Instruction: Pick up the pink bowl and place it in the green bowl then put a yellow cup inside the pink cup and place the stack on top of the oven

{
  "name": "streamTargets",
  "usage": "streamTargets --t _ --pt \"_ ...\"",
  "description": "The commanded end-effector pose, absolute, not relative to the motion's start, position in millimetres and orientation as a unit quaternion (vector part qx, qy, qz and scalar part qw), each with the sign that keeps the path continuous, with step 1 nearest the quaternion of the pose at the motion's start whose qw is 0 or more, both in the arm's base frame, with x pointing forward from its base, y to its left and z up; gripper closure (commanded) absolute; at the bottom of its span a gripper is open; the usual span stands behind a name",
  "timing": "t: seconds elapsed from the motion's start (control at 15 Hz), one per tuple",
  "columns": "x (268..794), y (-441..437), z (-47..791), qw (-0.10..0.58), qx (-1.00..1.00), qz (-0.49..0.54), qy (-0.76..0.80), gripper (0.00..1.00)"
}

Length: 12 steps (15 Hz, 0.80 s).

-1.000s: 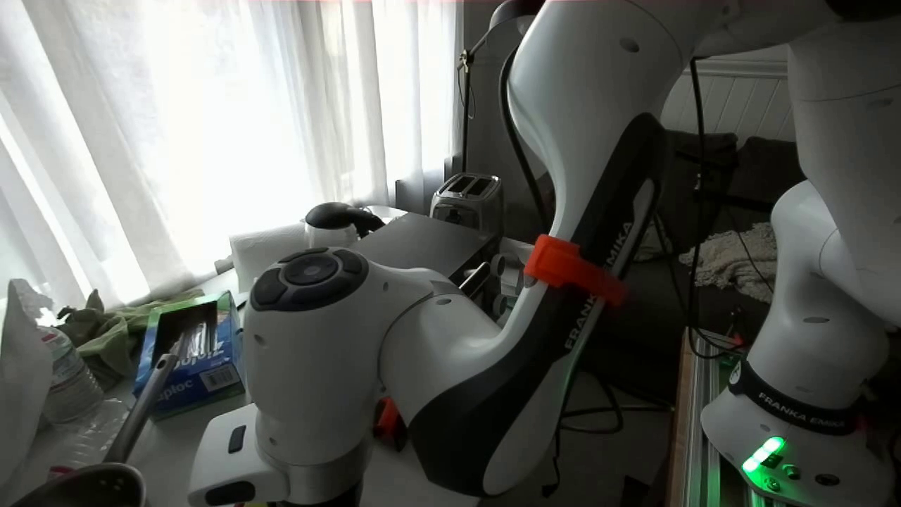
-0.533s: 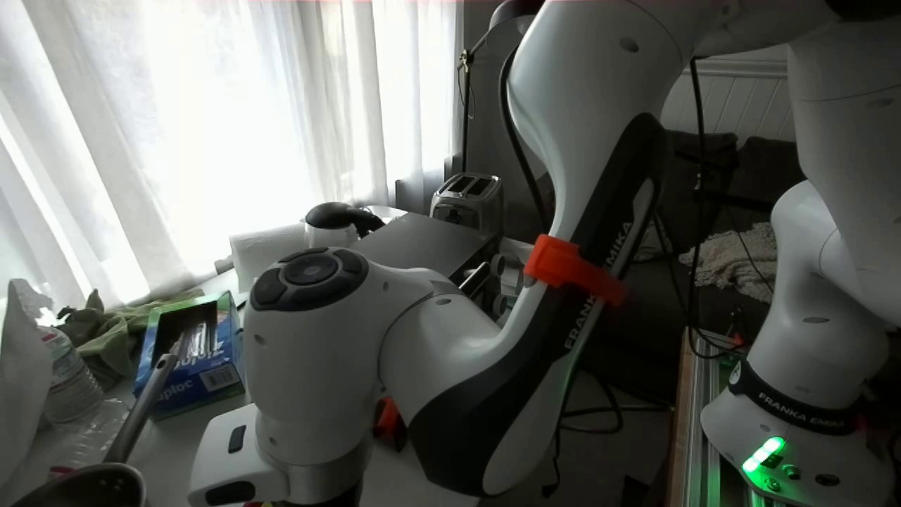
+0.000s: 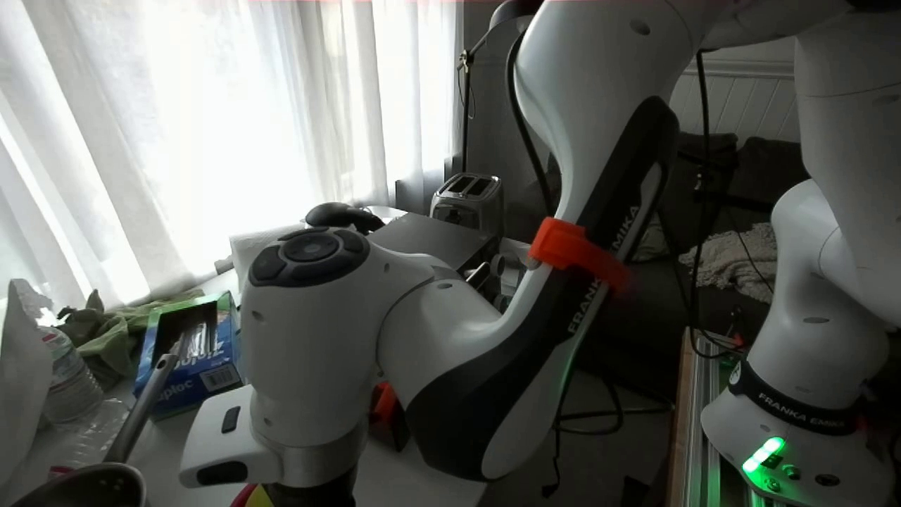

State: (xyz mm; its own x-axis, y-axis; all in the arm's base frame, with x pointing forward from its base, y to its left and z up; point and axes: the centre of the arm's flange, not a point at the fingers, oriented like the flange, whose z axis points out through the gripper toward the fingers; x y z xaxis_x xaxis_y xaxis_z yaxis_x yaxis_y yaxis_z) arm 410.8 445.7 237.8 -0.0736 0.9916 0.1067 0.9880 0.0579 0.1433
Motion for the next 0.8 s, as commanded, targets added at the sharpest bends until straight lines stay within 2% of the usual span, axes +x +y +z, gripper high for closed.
streamTargets --t 0.0,0.4,0.73 --pt "406 428 285 0.026 0.691 0.113 0.713 0.98" --pt "408 398 367 0.06 0.7 0.167 0.692 0.98" --pt "402 360 428 0.109 0.765 0.181 0.609 0.98"
